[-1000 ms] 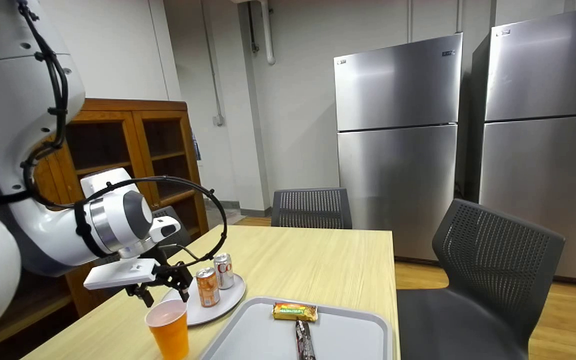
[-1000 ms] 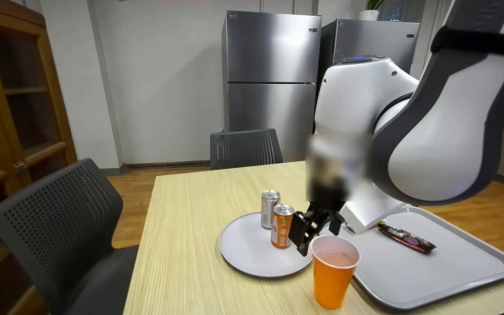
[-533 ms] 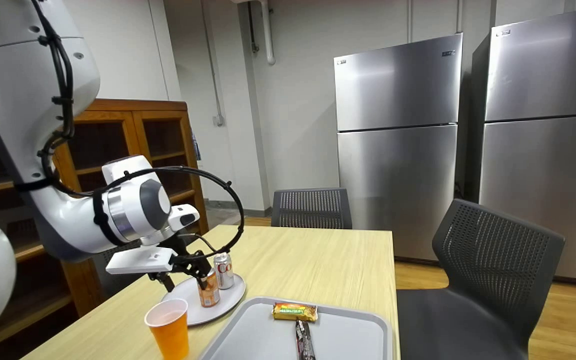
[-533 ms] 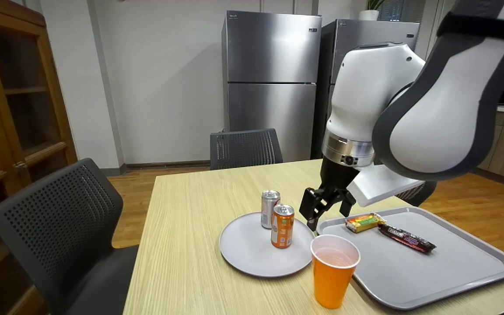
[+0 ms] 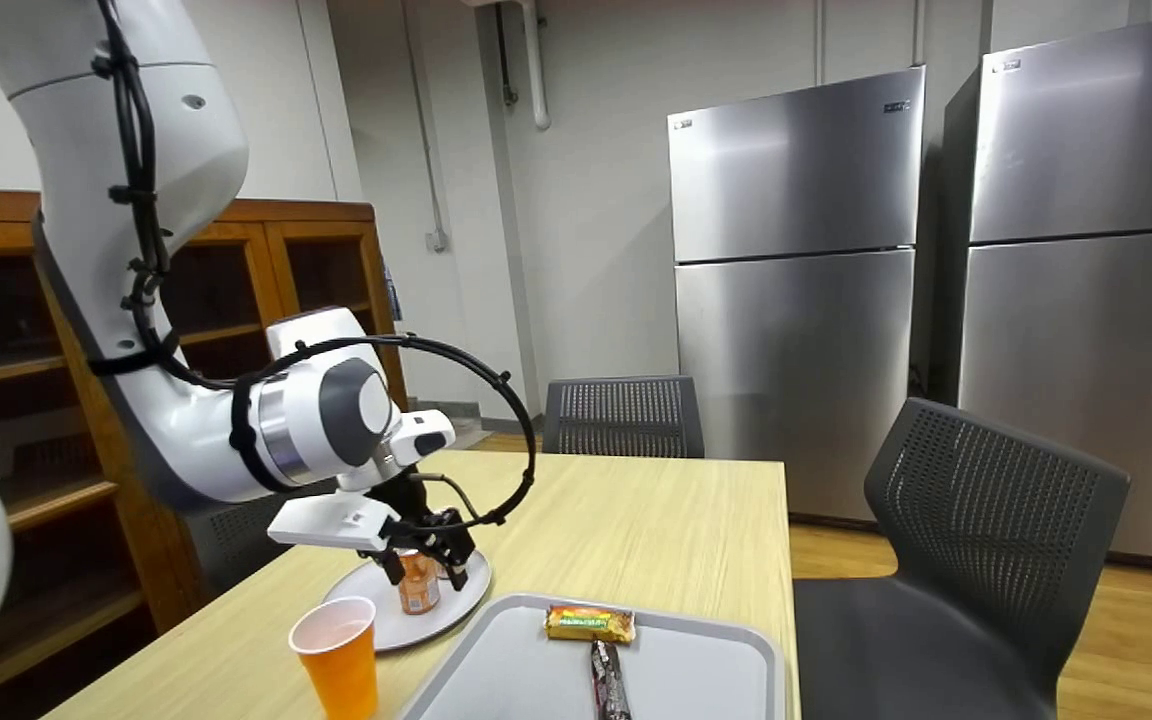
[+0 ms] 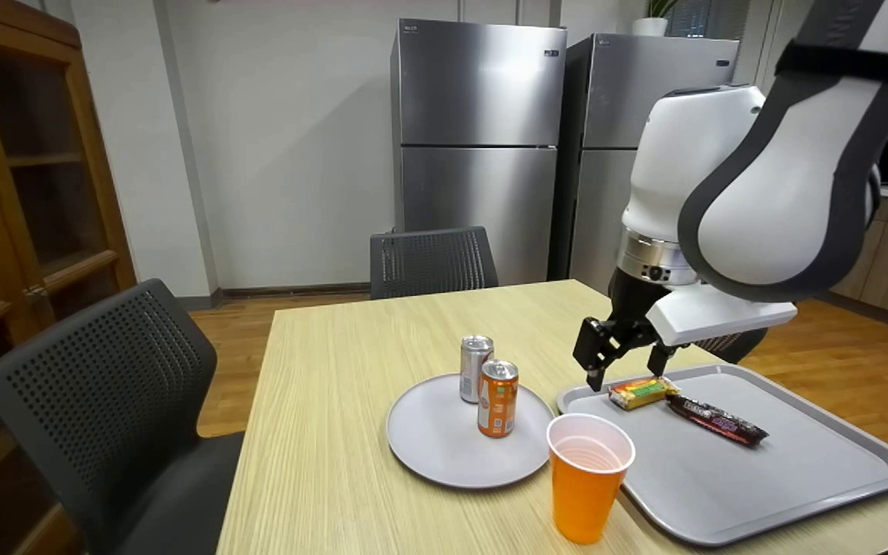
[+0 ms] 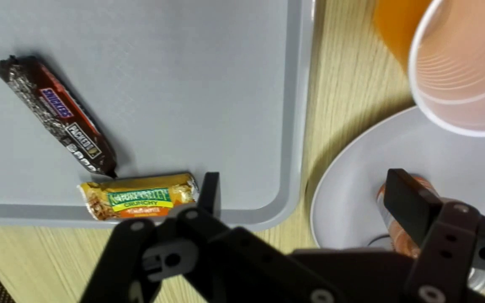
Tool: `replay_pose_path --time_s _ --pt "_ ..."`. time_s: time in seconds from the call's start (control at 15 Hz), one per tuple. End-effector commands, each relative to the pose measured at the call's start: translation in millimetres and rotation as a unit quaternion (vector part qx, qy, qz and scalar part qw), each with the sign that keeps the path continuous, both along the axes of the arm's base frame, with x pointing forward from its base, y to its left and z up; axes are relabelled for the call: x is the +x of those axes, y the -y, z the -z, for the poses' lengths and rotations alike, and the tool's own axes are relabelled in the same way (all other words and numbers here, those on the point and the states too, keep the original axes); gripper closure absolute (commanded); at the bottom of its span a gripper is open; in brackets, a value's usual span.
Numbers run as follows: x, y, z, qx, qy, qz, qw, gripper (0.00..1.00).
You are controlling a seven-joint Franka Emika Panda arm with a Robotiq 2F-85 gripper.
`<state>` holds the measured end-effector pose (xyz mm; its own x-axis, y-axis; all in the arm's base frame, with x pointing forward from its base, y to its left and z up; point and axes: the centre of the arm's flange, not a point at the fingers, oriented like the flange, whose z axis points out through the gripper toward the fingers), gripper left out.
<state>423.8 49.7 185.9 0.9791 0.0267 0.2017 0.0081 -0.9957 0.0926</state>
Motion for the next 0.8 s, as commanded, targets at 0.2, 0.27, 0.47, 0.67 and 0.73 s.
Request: replay_pose_path --time_s 0.2,0.27,0.47,0.67,0.73 --pt "5.2 65.2 6.9 -0.028 -0.046 -0.02 0.9984 0.0" --pt "5.8 76.3 9.6 -0.03 -0.053 -0.024 0.9978 0.0" --pt "7.9 109.9 15.7 -0.039 -0.065 -0.036 0.9965 0.0" --pt "12.5 144.3 21.9 -0.045 -0.072 -0.047 0.9953 0.0" --pt "15.1 155.5 24.9 -0.045 -0.075 -0.05 0.9949 0.0"
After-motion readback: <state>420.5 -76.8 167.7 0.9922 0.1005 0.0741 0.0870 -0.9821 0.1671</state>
